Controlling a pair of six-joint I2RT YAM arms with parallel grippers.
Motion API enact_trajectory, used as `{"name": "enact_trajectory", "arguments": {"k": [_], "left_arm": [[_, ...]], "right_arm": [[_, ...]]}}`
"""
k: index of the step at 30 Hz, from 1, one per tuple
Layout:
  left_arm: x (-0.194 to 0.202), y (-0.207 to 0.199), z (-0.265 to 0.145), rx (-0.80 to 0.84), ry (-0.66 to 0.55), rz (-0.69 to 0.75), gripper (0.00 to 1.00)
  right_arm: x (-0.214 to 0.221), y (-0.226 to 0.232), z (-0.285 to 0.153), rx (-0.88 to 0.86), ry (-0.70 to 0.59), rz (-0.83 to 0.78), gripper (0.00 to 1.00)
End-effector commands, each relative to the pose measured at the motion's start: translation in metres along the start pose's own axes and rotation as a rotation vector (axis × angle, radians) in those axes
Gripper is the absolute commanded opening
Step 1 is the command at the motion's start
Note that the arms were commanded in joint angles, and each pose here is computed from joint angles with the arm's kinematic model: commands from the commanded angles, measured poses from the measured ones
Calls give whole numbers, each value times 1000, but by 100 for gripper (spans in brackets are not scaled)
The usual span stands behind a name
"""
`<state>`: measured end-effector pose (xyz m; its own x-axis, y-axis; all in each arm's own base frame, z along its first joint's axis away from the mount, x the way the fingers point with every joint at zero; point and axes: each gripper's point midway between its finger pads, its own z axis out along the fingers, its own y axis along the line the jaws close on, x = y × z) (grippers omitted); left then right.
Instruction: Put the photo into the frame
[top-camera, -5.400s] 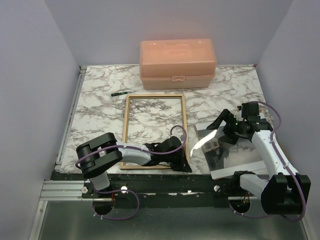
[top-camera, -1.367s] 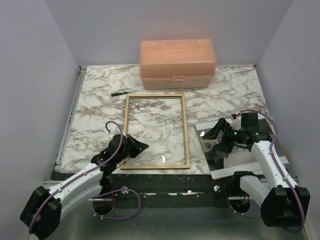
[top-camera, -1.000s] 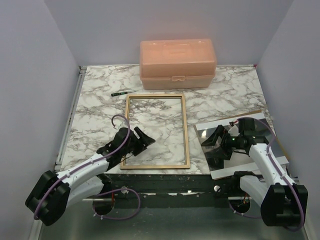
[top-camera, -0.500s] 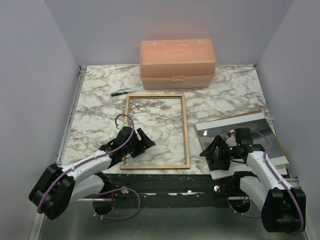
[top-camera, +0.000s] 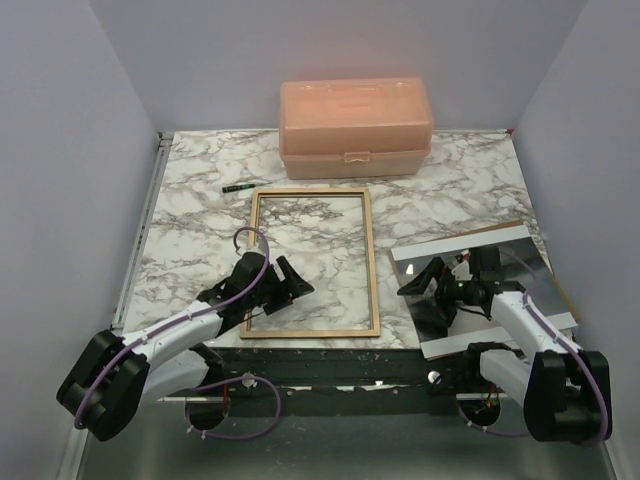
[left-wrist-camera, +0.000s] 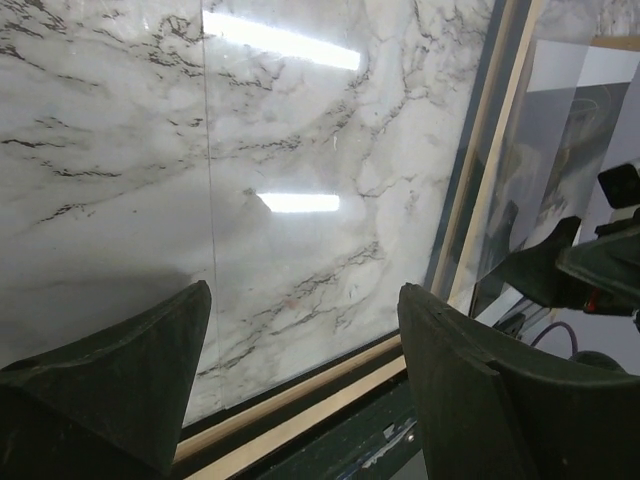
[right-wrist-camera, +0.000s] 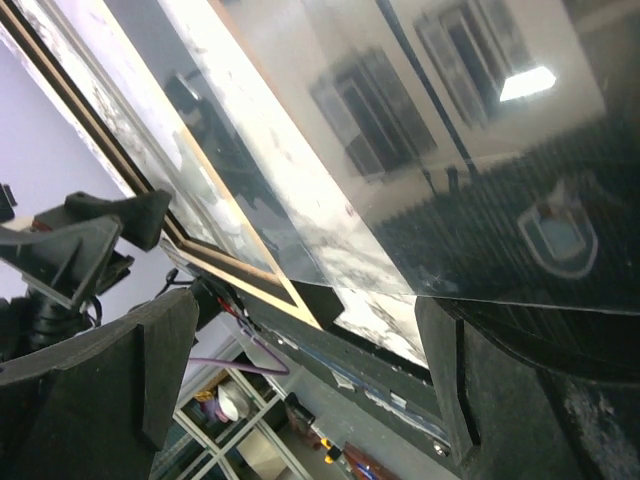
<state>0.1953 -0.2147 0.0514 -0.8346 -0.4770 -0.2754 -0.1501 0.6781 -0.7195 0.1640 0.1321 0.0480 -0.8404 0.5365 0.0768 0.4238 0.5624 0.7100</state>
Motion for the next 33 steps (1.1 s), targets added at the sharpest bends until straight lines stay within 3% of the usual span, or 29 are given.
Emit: {"name": "enact_trajectory", "arguments": {"k": [1, 16, 25, 33], "left_arm": [[3, 0, -11, 0, 23, 63, 77], [16, 6, -46, 60, 5, 74, 77], [21, -3, -49, 129, 21, 57, 77], [14, -27, -49, 183, 23, 68, 77]], "right_arm": [[-37, 17, 6, -7, -90, -58, 100], [-121, 67, 21, -1, -159, -145, 100], [-80, 27, 21, 39, -124, -93, 100], [-44, 48, 6, -267, -201, -12, 94]]}}
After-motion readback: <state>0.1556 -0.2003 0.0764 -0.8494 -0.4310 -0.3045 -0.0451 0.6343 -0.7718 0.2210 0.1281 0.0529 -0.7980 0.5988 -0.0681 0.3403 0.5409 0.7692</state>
